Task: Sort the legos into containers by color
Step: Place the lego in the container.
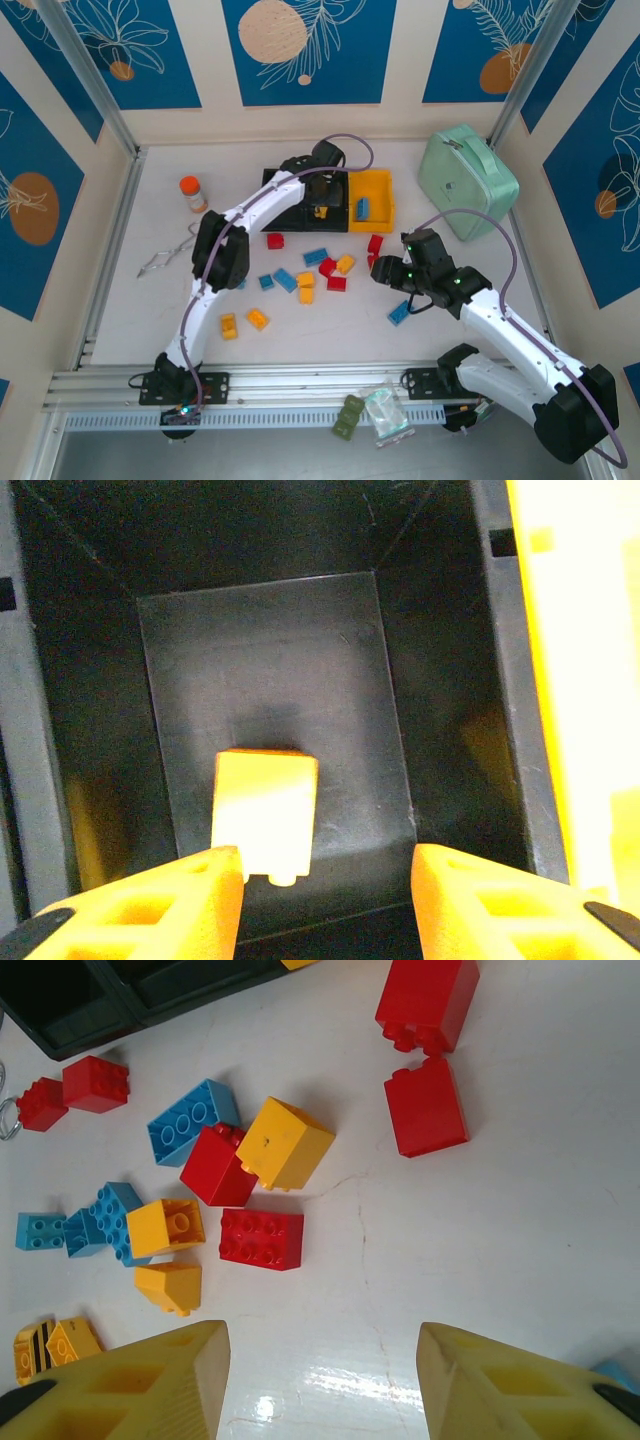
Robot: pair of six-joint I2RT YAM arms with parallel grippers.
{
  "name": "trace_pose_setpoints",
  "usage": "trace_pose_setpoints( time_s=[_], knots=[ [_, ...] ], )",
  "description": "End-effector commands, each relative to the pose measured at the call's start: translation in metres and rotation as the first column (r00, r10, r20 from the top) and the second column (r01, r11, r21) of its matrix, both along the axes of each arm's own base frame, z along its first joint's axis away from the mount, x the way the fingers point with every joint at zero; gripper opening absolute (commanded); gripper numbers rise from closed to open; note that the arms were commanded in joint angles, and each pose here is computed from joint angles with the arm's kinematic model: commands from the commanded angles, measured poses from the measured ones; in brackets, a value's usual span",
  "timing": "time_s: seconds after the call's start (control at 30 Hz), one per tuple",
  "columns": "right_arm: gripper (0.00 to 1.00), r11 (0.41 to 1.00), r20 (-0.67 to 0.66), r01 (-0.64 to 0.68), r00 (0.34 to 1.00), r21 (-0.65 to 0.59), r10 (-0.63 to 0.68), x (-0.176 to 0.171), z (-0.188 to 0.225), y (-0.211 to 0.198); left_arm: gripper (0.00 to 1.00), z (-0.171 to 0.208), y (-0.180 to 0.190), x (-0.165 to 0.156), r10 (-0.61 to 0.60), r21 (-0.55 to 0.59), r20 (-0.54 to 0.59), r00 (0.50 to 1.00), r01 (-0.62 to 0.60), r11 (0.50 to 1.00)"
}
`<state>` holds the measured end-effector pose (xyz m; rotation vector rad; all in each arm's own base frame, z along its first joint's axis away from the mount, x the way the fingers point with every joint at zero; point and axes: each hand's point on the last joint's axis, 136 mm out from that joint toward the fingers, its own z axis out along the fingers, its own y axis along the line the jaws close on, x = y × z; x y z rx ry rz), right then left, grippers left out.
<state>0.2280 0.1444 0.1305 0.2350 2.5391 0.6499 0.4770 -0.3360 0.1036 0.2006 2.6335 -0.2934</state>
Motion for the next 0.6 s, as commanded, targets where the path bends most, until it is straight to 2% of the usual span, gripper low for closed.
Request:
trace_pose_setpoints(
  time_s=[0.0,0.13,0.2,0.37,0.57],
  knots=[
    [0.53,1.0,-0.016,0.018,1.0,-0.015,-0.018,-0.002,0.002,-0.006,0.47,0.063,-0.003,-0.006,-0.04,-0.078,0.067,0.997,0.046,0.996],
    [0.53,0.999,-0.041,0.033,0.999,-0.04,-0.035,-0.006,-0.001,-0.011,0.48,0.085,-0.01,-0.023,-0.089,-0.129,0.075,0.993,0.098,0.987],
    [0.56,0.997,-0.057,0.043,0.997,-0.056,-0.047,-0.008,-0.003,-0.015,0.49,0.091,-0.012,-0.035,-0.117,-0.153,0.075,0.99,0.128,0.98],
    [0.56,0.991,-0.107,0.075,0.99,-0.112,-0.087,-0.014,-0.011,-0.026,0.49,0.087,-0.007,-0.073,-0.171,-0.221,0.061,0.983,0.18,0.959],
    [0.57,0.962,-0.217,0.132,0.958,-0.239,-0.185,-0.028,-0.025,-0.048,0.51,0.071,0.011,-0.119,-0.221,-0.272,0.069,0.973,0.232,0.934]
  ],
)
